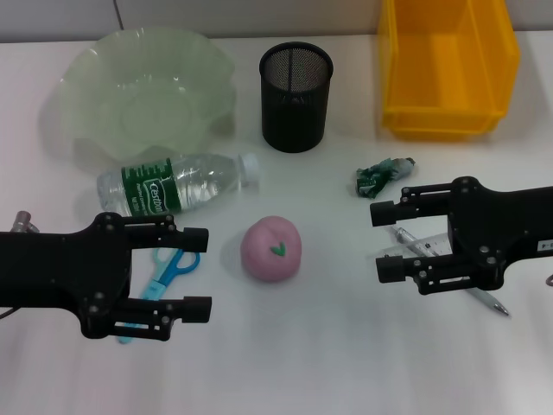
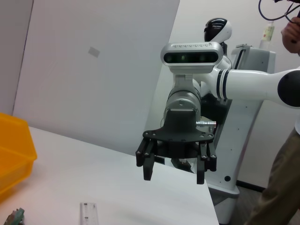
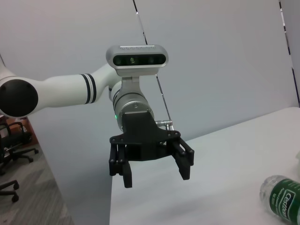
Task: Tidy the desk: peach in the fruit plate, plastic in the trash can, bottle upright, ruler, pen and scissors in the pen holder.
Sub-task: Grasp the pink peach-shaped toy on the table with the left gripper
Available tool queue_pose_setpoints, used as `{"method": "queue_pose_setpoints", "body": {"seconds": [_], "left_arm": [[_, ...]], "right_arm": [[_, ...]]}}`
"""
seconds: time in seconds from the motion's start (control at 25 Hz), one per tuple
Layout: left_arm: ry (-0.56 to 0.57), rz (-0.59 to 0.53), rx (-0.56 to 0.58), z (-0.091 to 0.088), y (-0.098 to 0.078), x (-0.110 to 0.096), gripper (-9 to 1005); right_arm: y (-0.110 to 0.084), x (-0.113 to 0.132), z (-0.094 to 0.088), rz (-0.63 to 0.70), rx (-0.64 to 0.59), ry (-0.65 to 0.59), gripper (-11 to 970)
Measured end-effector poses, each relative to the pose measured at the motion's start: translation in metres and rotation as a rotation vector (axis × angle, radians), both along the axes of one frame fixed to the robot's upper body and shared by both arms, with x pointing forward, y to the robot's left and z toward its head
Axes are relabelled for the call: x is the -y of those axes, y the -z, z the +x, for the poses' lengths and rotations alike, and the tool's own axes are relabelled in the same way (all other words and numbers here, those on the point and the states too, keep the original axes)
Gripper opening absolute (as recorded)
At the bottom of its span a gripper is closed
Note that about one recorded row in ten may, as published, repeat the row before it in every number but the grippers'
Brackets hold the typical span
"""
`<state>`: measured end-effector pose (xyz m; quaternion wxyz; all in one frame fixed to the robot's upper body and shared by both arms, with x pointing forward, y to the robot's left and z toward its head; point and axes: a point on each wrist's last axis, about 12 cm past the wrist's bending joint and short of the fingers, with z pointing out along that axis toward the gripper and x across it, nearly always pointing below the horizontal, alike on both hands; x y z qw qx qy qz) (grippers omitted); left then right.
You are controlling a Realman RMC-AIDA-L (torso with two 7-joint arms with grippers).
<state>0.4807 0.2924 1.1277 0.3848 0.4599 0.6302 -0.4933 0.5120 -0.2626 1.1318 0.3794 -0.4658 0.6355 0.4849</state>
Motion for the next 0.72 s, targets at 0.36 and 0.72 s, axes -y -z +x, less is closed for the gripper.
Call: {"method": "queue_pose_setpoints", "body": {"seconds": [0.36, 0.72], "left_arm": [[0.002, 0.0, 0.014, 0.001, -0.001, 0.001, 776], [0.007, 0.0, 0.04, 0.012, -0.005, 0.01, 770]], "right_arm": [[0.004, 0.001, -0.001, 0.008, -0.002, 0.01, 694], [0.013, 0.002, -0.007, 0.029, 0.004, 0.008, 694]]}}
